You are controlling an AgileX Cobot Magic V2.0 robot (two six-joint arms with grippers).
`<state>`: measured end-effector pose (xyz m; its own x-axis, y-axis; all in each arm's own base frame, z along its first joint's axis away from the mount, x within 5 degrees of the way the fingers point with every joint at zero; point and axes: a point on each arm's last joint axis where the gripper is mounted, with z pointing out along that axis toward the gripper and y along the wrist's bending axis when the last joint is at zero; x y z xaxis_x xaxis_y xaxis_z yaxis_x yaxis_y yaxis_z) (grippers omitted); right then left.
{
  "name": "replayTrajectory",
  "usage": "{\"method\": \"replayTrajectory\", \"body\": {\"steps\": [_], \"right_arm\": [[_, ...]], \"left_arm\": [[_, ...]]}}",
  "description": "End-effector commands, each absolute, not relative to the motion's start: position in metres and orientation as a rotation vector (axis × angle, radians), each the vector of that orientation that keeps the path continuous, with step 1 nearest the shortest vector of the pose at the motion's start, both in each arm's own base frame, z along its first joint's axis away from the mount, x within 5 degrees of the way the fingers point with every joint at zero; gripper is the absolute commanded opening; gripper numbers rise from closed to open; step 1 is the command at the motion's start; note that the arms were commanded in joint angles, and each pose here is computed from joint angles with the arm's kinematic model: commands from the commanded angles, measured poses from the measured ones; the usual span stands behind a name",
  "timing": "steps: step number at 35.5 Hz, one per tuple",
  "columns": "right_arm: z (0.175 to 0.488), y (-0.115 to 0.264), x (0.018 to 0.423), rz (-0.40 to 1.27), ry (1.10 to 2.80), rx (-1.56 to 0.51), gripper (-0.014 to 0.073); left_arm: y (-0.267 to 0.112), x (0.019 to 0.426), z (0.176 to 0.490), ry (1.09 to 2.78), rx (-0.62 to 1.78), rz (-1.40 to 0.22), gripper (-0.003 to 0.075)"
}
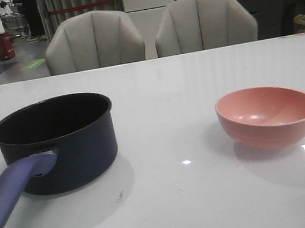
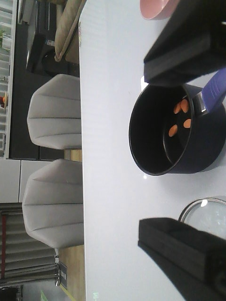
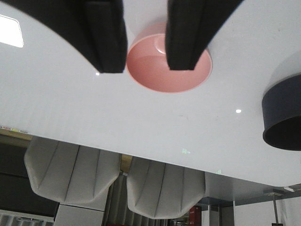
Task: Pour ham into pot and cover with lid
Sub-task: 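Lower the left gripper to the glass lid knob and grasp it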
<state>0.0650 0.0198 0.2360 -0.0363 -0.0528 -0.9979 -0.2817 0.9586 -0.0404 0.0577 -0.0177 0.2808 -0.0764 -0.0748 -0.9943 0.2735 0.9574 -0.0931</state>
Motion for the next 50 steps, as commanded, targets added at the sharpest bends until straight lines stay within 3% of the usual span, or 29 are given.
{"method": "replayTrajectory", "body": {"steps": [1, 2, 4, 10, 15, 18, 23, 28, 40, 50], "right_arm": [[0.249, 0.018, 0.065, 0.208, 1.536, -0.212, 0.016], [0.247, 0.019, 0.065, 0.22, 1.555, -0.213, 0.0119], [0.244, 0.02, 0.065, 0.236, 1.592, -0.224, 0.0154], [0.241, 0.022, 0.064, 0.244, 1.62, -0.238, 0.0146], [0.241, 0.022, 0.064, 0.244, 1.62, -0.238, 0.0146], [0.241, 0.022, 0.064, 0.244, 1.62, -0.238, 0.0146], [0.241, 0.022, 0.064, 0.244, 1.62, -0.238, 0.0146], [0.241, 0.022, 0.064, 0.244, 1.62, -0.238, 0.0146], [0.241, 0.022, 0.064, 0.244, 1.62, -0.238, 0.0146], [0.241, 0.022, 0.064, 0.244, 1.62, -0.238, 0.0146]], "left_arm": [[-0.018, 0.057, 0.296, 1.528, 0.139, -0.313, 0.0604], [-0.018, 0.058, 0.296, 1.53, 0.139, -0.313, 0.0604], [-0.018, 0.06, 0.297, 1.538, 0.139, -0.311, 0.0604], [-0.023, 0.074, 0.312, 1.612, 0.149, -0.308, 0.0606], [-0.029, 0.101, 0.341, 1.705, 0.149, -0.297, 0.0619], [-0.03, 0.121, 0.347, 1.819, 0.122, -0.266, 0.0658], [-0.023, 0.151, 0.357, 1.912, 0.013, -0.225, 0.0661], [-0.011, 0.184, 0.35, 2.111, -0.086, -0.173, 0.0661], [0.018, 0.266, 0.299, 2.526, -0.275, -0.144, 0.0659], [0.028, 0.325, 0.274, 2.7, -0.267, -0.105, 0.0659]]}}
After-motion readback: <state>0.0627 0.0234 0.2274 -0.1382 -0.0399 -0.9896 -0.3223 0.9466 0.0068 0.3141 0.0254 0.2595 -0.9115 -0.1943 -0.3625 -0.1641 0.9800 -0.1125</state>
